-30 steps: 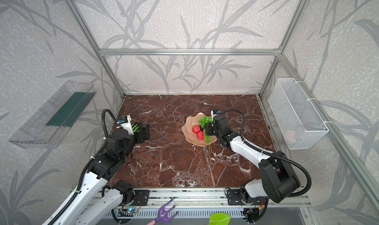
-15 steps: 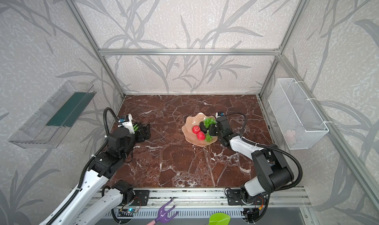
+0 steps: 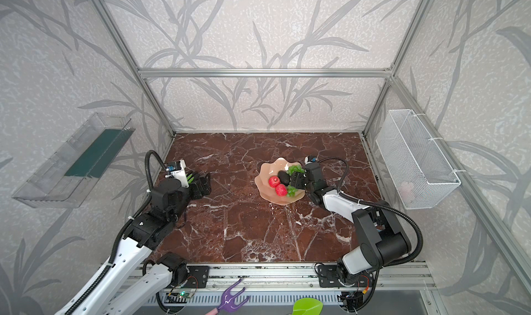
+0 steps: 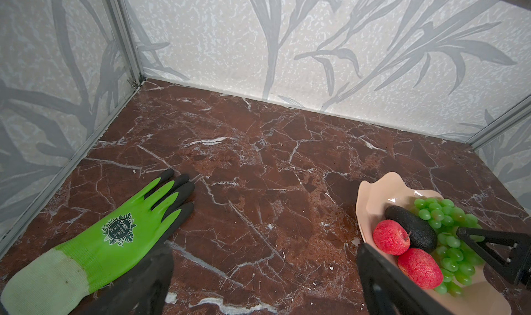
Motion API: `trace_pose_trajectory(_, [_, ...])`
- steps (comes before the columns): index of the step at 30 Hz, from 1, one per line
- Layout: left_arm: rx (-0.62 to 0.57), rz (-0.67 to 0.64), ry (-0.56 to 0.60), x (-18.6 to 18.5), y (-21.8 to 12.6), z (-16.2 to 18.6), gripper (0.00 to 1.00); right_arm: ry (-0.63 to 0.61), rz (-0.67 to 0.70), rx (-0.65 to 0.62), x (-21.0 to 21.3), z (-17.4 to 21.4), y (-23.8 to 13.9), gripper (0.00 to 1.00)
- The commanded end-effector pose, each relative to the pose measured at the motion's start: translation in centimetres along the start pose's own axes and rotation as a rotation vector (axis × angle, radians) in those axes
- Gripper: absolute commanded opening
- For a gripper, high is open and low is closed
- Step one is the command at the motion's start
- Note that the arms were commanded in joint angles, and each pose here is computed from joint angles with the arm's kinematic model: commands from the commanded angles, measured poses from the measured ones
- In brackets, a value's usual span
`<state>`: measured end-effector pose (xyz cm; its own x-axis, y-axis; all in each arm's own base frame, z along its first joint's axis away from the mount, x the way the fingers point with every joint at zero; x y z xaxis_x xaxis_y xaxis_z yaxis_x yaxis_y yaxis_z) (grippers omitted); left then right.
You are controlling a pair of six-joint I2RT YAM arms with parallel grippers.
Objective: Place and organize the fake fruits in the fruit bowl
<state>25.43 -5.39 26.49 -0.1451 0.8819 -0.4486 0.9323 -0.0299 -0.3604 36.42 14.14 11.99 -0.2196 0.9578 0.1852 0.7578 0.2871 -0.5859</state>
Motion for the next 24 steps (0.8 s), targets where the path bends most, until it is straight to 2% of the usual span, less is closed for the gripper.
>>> trace_pose_trajectory(1, [-0.038, -0.010, 0.016, 0.0, -0.3, -1.1, 0.99, -0.041, -0.002, -0.079, 0.3, -2.9, -2.1, 0.81])
trace_pose_trajectory(5, [-0.085, -0.089, 0.061, 1.2, 0.8, -0.9, 1.00, -0.134, -0.008, -0.128, 0.6, -4.5, -4.4, 0.98])
trace_pose_trajectory(6, [-0.089, -0.106, 0.072, 1.5, 1.2, -0.7, 1.00, -0.157, -0.008, -0.136, 0.6, -4.8, -5.0, 0.99])
trace_pose_trajectory(11, [-0.125, -0.197, 0.145, 2.9, 3.2, -0.2, 1.00, -0.282, 0.045, -0.166, -1.5, -5.1, -7.7, 0.99])
trace_pose_trajectory(17, [-0.284, -0.358, 0.047, 7.0, 6.1, -0.9, 1.00, -0.254, 0.227, -0.170, -8.0, -3.3, -8.7, 0.99])
trace_pose_trajectory(20, [-0.312, -0.465, 0.083, 9.3, 7.7, -0.6, 1.00, -0.237, 0.318, -0.158, -10.3, -1.7, -8.2, 0.99])
trace_pose_trajectory(22, [-0.297, -0.453, 0.100, 10.0, 9.0, 0.0, 1.00, -0.257, 0.364, -0.201, -11.0, -1.0, -8.0, 0.99])
trace_pose_trajectory(24, [-0.281, -0.425, 0.064, 11.2, 10.4, 0.8, 1.00, -0.287, 0.404, -0.256, -11.7, -0.5, -7.6, 0.99])
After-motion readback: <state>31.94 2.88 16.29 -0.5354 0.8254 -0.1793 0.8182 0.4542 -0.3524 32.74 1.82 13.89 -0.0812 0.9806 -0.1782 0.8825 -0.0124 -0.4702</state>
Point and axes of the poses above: each gripper's point midway between its finger pads, its own y axis out along the fingers, its own x axis along the line the jaws close on, z = x × y, the point moved 3 cm from there along -y, back along the fingers, and after that the axes turned 15 degrees about -y, right-handed, at the moved point
